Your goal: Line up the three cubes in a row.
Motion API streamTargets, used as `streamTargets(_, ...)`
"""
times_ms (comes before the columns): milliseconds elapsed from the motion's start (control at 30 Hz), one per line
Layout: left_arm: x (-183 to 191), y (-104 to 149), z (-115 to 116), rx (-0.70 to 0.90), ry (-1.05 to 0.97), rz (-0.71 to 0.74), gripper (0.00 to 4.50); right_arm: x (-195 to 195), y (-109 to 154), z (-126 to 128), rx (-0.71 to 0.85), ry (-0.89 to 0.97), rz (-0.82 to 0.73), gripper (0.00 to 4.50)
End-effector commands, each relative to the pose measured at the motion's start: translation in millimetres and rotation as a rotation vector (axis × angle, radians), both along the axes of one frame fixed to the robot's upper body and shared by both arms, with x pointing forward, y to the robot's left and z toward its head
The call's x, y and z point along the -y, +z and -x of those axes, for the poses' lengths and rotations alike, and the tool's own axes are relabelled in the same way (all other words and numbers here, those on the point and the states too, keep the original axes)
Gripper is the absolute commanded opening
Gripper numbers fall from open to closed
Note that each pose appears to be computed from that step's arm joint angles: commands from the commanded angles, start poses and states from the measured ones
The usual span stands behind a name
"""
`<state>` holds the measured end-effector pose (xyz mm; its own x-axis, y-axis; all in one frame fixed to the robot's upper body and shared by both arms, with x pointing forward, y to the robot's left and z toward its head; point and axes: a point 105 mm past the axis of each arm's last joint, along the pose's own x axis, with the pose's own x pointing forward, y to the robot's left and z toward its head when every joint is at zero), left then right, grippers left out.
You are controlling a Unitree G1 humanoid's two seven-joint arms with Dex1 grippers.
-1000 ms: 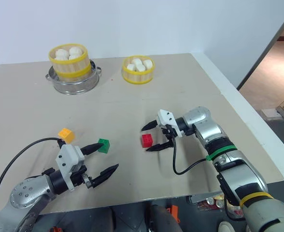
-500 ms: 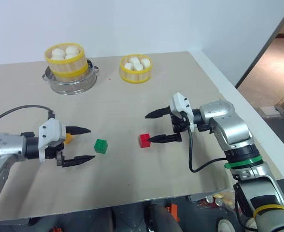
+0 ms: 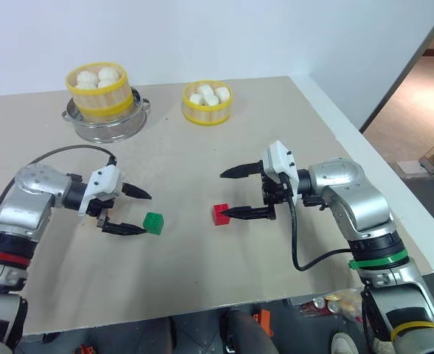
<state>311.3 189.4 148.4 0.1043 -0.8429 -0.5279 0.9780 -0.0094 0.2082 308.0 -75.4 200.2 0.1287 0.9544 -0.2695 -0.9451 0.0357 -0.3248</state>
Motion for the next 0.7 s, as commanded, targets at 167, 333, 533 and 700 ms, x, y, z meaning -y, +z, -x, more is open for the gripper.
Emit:
streamTargets(167,6,1,-12,0.023,-0.055,-0.050,4.50,4,10,4,0.077,-0.025,-0.002,4.43)
streamTargets(333,16,-2,-17,0.028,-0.090,-0.055,3.03,4,10,4,0.087,-0.039,0.000,4.50)
streamTargets(533,15,-8,-11,0.005,-0.116,-0.087,1.27,5,9,4,0.084,-0.042,0.004,4.50)
streamTargets(700,16,-7,-9,0.011,-0.126,-0.081,1.27,5,9,3,0.088,-0.041,0.009,4.50)
